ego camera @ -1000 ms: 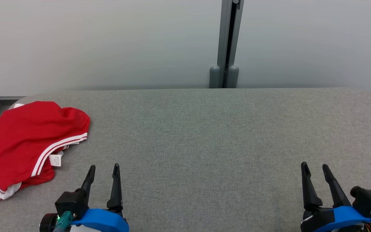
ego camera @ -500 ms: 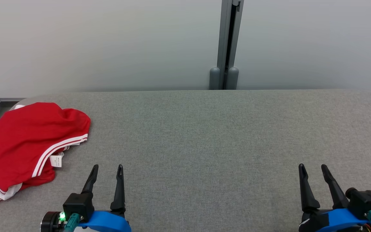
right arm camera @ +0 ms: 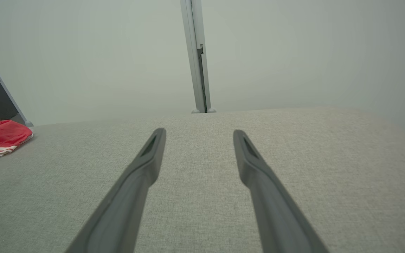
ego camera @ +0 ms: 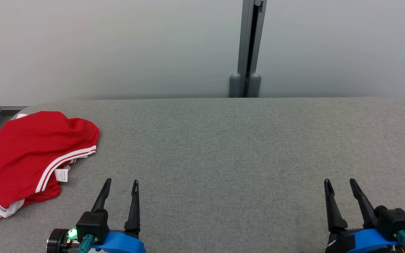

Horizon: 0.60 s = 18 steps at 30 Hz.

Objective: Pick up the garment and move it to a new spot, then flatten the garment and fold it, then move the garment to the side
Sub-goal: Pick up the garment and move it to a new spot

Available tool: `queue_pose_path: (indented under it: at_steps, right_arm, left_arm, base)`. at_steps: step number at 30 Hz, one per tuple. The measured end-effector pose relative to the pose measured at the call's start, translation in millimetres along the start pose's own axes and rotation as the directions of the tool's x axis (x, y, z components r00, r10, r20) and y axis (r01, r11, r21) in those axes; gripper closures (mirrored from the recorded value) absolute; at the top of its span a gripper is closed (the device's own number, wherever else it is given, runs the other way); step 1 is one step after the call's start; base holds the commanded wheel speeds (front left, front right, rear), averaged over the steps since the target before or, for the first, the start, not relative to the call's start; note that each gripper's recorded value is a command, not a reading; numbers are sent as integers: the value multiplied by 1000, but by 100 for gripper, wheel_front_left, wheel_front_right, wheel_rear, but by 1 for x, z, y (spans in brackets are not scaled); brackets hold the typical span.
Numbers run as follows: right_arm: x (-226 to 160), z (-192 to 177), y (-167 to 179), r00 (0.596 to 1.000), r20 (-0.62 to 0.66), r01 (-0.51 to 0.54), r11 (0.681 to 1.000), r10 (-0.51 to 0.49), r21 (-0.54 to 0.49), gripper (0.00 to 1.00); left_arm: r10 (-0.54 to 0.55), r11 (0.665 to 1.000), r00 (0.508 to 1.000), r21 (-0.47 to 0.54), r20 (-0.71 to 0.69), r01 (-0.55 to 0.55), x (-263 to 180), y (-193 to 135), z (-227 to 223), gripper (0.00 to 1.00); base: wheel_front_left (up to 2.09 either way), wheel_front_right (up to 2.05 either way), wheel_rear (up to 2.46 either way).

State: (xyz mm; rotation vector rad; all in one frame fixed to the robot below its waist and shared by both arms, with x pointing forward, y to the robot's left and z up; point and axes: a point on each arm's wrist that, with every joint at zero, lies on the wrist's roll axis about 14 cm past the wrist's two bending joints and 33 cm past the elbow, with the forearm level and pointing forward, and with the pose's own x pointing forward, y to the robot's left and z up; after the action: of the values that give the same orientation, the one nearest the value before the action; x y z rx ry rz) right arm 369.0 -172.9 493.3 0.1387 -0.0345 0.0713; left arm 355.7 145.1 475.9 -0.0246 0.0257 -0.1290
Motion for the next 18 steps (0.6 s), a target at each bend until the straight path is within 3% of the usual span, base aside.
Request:
queue_pose_path:
  at_steps: [12,18]
  right_arm:
    - [4,0,4,1000,2,-14,1000,14,3,0]
    - [13,0,23,997,5,-71,997,71,0,0]
  left_arm:
    - [25,1000,1000,-18,-1,-25,-3,6,0,0]
    - [98,995,995,-24,7,-98,-15,27,1,0]
  base:
    - [0,0,0]
    - [0,0,0]
